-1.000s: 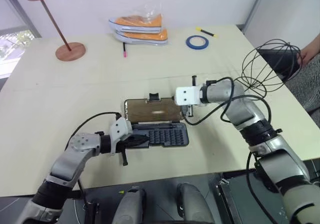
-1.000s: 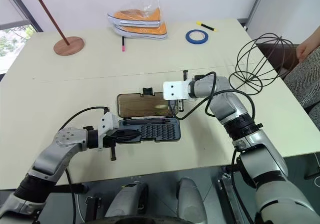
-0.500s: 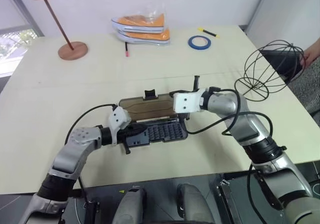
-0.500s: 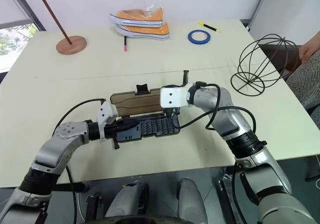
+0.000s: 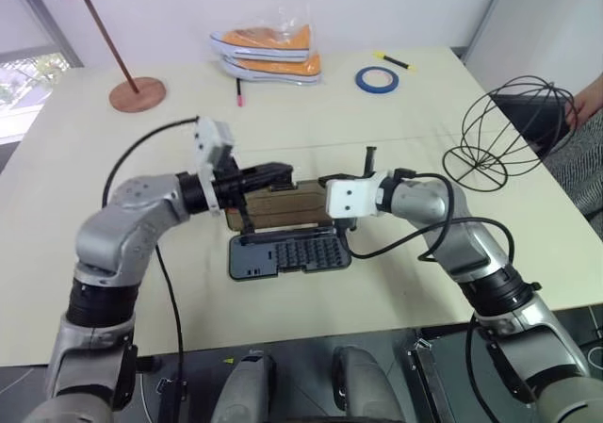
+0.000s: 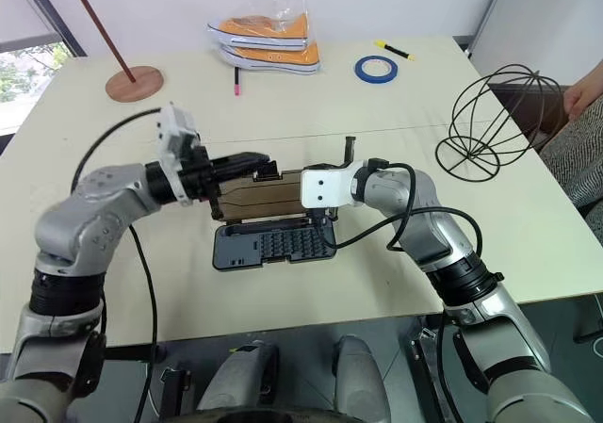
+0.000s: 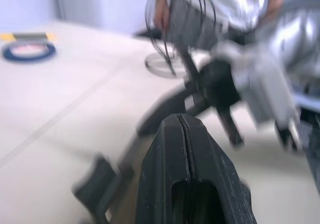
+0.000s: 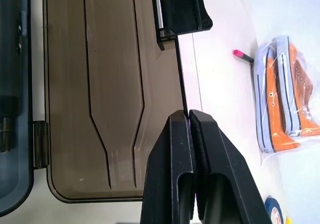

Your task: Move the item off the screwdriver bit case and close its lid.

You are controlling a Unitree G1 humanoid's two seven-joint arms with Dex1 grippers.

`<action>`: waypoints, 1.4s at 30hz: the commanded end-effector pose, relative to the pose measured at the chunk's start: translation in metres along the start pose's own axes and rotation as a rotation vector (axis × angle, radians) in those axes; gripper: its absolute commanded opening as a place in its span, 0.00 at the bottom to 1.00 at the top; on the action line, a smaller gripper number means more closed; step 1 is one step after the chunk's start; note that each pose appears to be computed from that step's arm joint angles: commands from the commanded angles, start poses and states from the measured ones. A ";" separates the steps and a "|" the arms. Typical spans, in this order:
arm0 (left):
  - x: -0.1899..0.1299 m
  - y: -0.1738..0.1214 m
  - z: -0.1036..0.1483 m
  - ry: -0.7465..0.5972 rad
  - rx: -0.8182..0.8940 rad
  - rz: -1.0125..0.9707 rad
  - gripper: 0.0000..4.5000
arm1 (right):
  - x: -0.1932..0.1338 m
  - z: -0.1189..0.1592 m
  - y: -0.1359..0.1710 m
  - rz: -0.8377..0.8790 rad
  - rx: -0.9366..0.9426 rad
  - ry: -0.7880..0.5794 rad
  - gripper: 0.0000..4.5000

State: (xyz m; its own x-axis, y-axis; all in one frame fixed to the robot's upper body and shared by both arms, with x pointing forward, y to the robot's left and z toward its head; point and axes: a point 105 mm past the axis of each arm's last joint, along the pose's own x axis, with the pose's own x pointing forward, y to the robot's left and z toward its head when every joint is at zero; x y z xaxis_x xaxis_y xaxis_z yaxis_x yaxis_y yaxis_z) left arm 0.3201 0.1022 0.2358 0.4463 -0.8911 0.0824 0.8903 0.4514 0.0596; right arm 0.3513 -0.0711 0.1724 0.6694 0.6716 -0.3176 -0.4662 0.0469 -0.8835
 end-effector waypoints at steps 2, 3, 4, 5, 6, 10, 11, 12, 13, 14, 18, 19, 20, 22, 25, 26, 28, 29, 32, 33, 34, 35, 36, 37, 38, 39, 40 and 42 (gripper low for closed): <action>-0.019 0.048 0.027 -0.080 0.039 0.212 0.00 | -0.003 0.010 -0.010 -0.033 -0.027 -0.033 0.00; -0.024 0.055 0.026 -0.075 0.041 0.242 0.00 | -0.003 0.010 -0.009 -0.030 -0.025 -0.032 0.00; -0.029 0.064 0.023 -0.067 0.041 0.275 0.00 | -0.003 0.010 -0.009 -0.028 -0.023 -0.031 0.00; -0.034 0.071 0.019 -0.056 0.042 0.302 0.00 | -0.003 0.010 -0.008 -0.027 -0.021 -0.030 0.00; -0.039 0.078 0.013 -0.036 0.042 0.326 0.00 | -0.003 0.009 -0.008 -0.026 -0.020 -0.029 0.00; -0.052 0.094 -0.019 0.066 0.063 0.376 0.00 | -0.003 0.009 -0.009 -0.028 -0.019 -0.028 0.00; -0.055 0.095 -0.031 0.100 0.067 0.376 0.00 | -0.003 0.009 -0.010 -0.030 -0.019 -0.027 0.00; -0.057 0.096 -0.040 0.124 0.063 0.375 0.00 | -0.003 0.009 -0.010 -0.031 -0.019 -0.026 0.00; -0.058 0.097 -0.048 0.142 0.057 0.374 0.00 | -0.003 0.009 -0.011 -0.032 -0.020 -0.026 0.00; -0.059 0.097 -0.055 0.158 0.055 0.373 0.00 | -0.003 0.009 -0.011 -0.032 -0.019 -0.025 0.00; -0.064 0.097 -0.080 0.211 0.001 0.353 0.00 | -0.004 0.009 -0.011 -0.030 -0.004 -0.024 0.00; -0.064 0.096 -0.085 0.222 -0.012 0.343 0.00 | -0.004 0.009 -0.011 -0.030 -0.004 -0.023 0.00; -0.065 0.094 -0.090 0.235 -0.020 0.330 0.00 | -0.004 0.009 -0.011 -0.031 -0.004 -0.023 0.00; -0.064 0.090 -0.096 0.244 -0.045 0.307 0.00 | -0.004 0.009 -0.012 -0.033 -0.004 -0.022 0.00; -0.061 0.082 -0.102 0.259 -0.080 0.260 0.00 | -0.004 0.009 -0.012 -0.033 -0.004 -0.022 0.00; -0.060 0.077 -0.107 0.275 -0.084 0.233 0.00 | -0.003 0.009 -0.012 -0.033 -0.004 -0.022 0.00; -0.059 0.070 -0.112 0.291 -0.085 0.205 0.00 | -0.003 0.009 -0.012 -0.033 -0.004 -0.023 0.00; -0.058 0.069 -0.113 0.292 -0.087 0.200 0.00 | -0.003 0.010 -0.012 -0.034 -0.004 -0.024 0.00; -0.055 0.066 -0.113 0.285 -0.093 0.195 0.00 | -0.003 0.010 -0.011 -0.030 0.000 -0.025 0.00; -0.053 0.065 -0.113 0.281 -0.097 0.191 0.00 | -0.003 0.010 -0.011 -0.026 0.004 -0.026 0.00; -0.052 0.064 -0.113 0.277 -0.099 0.188 0.00 | -0.003 0.010 -0.010 -0.023 0.005 -0.027 0.00; -0.051 0.063 -0.113 0.276 -0.101 0.186 0.00 | -0.003 0.010 -0.010 -0.022 0.006 -0.027 0.00; -0.051 0.063 -0.113 0.276 -0.101 0.186 0.00 | -0.003 0.010 -0.009 -0.021 0.006 -0.027 0.00; -0.050 0.063 -0.113 0.276 -0.100 0.186 0.00 | -0.003 0.010 -0.009 -0.020 0.006 -0.027 0.00; -0.050 0.063 -0.114 0.275 -0.099 0.188 0.00 | -0.004 0.010 -0.009 -0.020 0.007 -0.028 0.00; -0.050 0.064 -0.114 0.275 -0.098 0.189 0.00 | -0.004 0.011 -0.010 -0.020 0.008 -0.029 0.00; -0.049 0.064 -0.114 0.274 -0.097 0.191 0.00 | -0.004 0.011 -0.010 -0.020 0.008 -0.030 0.06; -0.049 0.064 -0.114 0.274 -0.097 0.192 0.00 | -0.004 0.011 -0.010 -0.020 0.008 -0.030 0.19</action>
State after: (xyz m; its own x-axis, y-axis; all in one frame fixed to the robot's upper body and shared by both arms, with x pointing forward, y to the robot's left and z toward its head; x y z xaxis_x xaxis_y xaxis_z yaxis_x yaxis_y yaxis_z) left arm 0.3645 0.1720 0.1103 0.6015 -0.7680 -0.2201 0.7765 0.6268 -0.0651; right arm 0.3520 -0.0728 0.1692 0.6666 0.6618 -0.3430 -0.5017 0.0580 -0.8631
